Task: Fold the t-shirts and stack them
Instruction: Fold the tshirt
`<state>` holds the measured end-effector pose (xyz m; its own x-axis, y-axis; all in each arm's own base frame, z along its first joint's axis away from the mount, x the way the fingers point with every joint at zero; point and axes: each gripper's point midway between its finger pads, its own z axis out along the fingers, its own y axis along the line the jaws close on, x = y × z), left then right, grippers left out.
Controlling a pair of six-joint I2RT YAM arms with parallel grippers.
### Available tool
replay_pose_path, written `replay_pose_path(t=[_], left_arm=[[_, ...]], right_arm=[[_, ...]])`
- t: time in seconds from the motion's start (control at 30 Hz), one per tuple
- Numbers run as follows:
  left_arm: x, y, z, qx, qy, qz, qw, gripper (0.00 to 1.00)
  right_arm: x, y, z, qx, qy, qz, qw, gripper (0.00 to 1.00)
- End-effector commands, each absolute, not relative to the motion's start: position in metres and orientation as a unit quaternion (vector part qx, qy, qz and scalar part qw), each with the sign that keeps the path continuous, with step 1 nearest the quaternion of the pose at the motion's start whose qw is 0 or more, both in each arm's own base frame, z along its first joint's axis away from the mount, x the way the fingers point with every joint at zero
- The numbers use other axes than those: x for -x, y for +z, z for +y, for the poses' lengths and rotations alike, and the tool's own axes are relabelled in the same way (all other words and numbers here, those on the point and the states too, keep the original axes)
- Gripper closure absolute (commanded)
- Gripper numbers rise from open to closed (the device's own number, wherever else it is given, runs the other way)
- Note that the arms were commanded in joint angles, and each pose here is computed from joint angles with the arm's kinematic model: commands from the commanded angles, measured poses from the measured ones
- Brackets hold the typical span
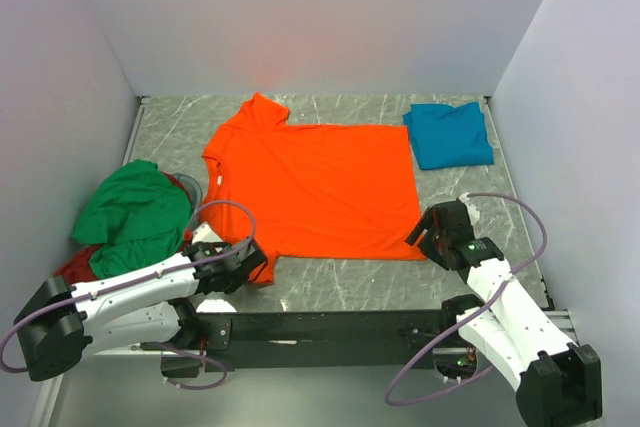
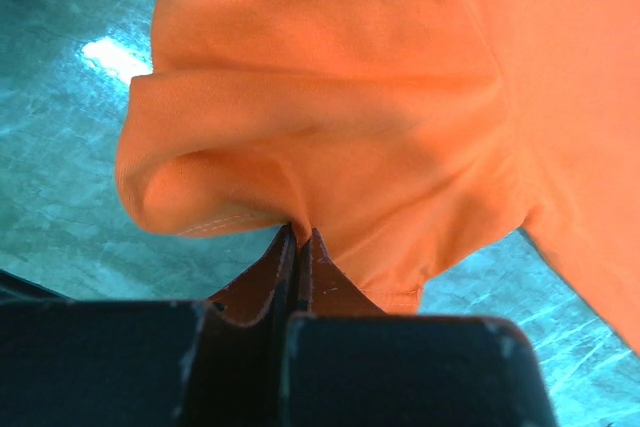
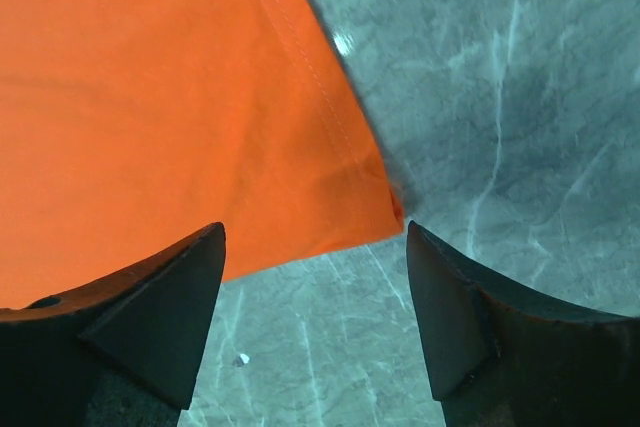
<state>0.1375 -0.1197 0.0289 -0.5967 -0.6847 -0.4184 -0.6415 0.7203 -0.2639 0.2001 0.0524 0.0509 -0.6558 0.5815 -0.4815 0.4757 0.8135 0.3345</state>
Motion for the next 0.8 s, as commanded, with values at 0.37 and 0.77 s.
replay_pose_path(t=[0.37,0.77], left_arm=[[-0.142,0.045,-0.12,0.366,-0.056,0.89,0.267,0.99],[-0.144,0.047,-0.118,0.364,-0.058,0.888,0.276,0.99]], right_arm=[[-0.191,0.036,0.053,-0.332,0.097,0.895,0.281,0.34],[-0.19,0.022,0.05,-0.359,0.086,0.889,0.272,0.41]])
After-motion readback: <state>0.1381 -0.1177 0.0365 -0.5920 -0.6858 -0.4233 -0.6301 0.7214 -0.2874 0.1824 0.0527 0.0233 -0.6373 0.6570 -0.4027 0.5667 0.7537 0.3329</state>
